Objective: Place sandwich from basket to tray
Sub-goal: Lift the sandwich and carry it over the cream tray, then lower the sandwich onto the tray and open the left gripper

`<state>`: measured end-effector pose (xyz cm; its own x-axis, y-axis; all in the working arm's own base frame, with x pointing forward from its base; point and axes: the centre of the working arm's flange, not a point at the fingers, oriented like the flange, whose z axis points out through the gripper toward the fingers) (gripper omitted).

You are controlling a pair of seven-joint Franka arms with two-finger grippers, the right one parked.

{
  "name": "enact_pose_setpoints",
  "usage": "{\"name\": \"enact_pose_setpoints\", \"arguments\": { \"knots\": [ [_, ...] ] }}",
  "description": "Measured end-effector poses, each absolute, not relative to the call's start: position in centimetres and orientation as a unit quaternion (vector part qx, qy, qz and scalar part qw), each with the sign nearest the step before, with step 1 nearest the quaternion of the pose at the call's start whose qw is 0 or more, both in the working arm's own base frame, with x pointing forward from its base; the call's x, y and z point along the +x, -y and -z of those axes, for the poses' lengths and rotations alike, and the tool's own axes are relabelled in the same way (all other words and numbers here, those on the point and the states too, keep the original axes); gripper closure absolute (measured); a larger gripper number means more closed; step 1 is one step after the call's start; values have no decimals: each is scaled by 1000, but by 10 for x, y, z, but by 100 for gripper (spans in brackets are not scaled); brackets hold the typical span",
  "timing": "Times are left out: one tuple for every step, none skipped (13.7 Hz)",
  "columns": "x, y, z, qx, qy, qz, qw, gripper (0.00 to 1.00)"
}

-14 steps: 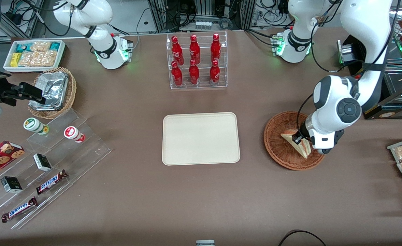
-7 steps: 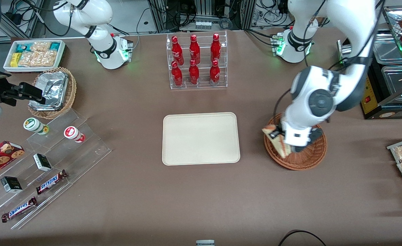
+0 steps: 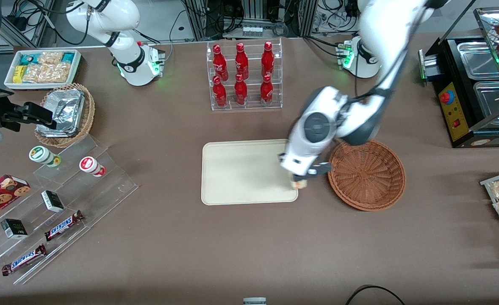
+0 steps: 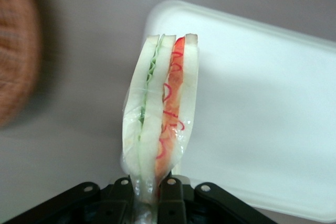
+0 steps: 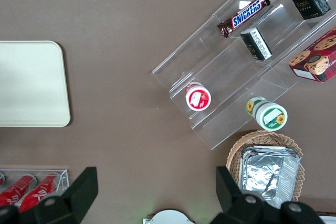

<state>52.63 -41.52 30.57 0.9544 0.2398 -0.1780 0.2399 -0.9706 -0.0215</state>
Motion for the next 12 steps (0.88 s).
{"name": "enact_pose_setpoints", "arguments": {
  "knots": [
    [519, 444, -293, 990, -106, 92, 3, 85],
    [513, 467, -283, 991, -97, 94, 6, 85],
    [508, 486, -276, 991, -94, 94, 9, 85],
    [504, 501, -270, 991, -96, 90, 16, 85],
    [501, 513, -266, 991, -102, 82, 26, 85],
    [499, 521, -262, 991, -108, 75, 34, 85],
    [496, 528, -256, 991, -109, 68, 36, 85],
    [495, 531, -251, 991, -110, 62, 32, 85],
    [495, 532, -247, 991, -114, 58, 28, 85],
    [497, 533, -245, 991, -118, 56, 27, 85],
    [499, 532, -245, 991, -121, 54, 27, 85],
    [501, 532, -246, 991, -122, 52, 28, 85]
  ]
}}
